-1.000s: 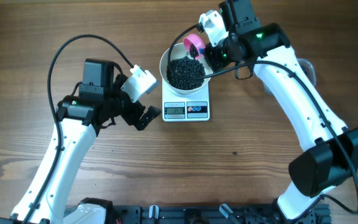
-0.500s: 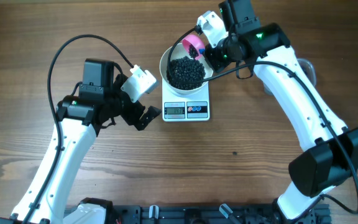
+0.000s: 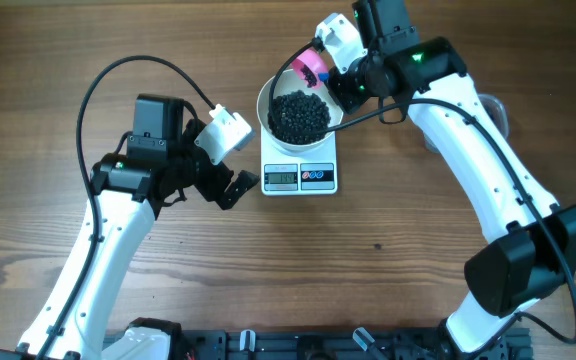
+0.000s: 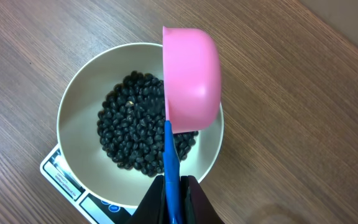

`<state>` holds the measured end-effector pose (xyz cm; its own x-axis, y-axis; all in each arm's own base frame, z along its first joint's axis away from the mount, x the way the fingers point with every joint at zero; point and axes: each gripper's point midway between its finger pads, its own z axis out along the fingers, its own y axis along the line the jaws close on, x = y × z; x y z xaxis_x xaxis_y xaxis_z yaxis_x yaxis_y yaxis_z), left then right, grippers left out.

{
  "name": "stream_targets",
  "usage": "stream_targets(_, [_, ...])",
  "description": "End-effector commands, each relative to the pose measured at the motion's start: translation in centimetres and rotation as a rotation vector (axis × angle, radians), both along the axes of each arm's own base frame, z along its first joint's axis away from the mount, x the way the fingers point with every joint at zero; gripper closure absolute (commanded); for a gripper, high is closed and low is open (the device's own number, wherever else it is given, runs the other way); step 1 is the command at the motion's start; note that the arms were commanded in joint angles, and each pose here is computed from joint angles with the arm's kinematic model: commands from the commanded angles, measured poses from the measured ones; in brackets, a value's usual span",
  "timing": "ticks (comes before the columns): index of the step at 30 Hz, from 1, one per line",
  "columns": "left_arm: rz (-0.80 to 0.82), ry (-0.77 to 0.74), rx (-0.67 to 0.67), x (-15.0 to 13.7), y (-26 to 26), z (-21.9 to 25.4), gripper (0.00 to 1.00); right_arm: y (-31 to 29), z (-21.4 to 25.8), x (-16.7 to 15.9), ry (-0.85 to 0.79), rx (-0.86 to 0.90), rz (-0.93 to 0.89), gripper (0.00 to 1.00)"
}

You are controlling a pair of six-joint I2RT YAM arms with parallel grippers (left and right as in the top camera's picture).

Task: Scoop item into bowl and weigh 150g on scale
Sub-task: 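Tip the scoop over the bowl to add a few beans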

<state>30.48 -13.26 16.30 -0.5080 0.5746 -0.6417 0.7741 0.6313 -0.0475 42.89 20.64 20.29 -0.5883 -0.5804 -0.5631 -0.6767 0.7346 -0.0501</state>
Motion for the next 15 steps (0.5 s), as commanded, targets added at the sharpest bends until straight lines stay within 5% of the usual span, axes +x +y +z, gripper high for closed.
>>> stream_targets(1, [-0.023,-0.022,-0.003,-0.2,-0.2,0.5,0.00,0.6,0.1,0.3,-0.008,0.010,0.026,0.96])
stream_targets(15, [-0.023,-0.022,-0.003,-0.2,-0.2,0.5,0.00,1.6,1.0,-1.1,0.106,0.233,0.090,0.96])
